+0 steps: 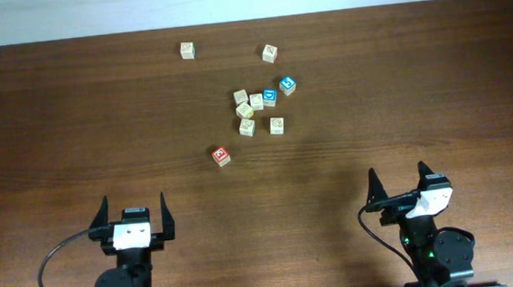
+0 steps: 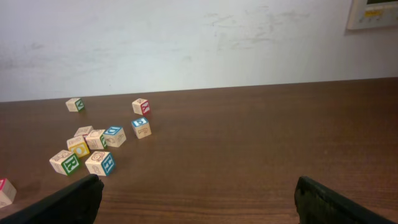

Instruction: Rotate 4 blocks

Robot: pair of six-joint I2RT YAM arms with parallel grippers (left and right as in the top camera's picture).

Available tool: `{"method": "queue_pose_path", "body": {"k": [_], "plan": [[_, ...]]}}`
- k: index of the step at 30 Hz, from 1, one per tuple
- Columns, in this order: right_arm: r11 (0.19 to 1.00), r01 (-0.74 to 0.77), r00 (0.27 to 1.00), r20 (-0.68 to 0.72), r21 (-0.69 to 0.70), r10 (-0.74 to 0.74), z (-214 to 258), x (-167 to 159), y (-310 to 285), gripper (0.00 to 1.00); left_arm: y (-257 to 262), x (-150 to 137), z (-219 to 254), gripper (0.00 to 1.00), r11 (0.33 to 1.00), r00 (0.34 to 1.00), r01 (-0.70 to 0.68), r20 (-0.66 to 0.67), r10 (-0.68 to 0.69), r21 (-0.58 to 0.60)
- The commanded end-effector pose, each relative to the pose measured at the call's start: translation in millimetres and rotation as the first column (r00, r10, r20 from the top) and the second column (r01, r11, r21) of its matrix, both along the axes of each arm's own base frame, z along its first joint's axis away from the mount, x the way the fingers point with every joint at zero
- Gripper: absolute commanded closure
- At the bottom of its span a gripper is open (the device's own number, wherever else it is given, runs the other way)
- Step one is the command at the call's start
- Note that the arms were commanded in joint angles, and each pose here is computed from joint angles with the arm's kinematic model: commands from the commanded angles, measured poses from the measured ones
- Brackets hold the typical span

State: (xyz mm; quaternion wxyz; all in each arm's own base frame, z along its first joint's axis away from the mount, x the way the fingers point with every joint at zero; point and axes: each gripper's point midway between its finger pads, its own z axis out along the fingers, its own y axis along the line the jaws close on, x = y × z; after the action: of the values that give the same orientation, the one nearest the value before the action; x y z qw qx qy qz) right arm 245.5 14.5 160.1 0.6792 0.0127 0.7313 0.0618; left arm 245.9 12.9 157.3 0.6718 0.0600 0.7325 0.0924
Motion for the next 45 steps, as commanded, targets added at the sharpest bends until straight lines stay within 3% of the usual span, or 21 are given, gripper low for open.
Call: {"method": "queue_pose_path", "body": {"k": [1,40,45], "plan": [[1.000,0.003,1.000,-0.003,0.000,-0.003,-3,0,-1,0.02,2,0,-1,0.01,1.000,1.000,-0.011,0.000,0.011,0.013],[1.000,0.004,1.000,-0.002,0.000,-0.004,-3,0,-1,0.02,2,0,-1,0.01,1.000,1.000,-0.011,0.000,0.011,0.013],[1.000,0.018,1.000,-0.002,-0.001,-0.018,-3,0,-3,0.02,-8,1,9,0.01,0.999,0.998,0.046,0.041,-0.047,0.012]]}}
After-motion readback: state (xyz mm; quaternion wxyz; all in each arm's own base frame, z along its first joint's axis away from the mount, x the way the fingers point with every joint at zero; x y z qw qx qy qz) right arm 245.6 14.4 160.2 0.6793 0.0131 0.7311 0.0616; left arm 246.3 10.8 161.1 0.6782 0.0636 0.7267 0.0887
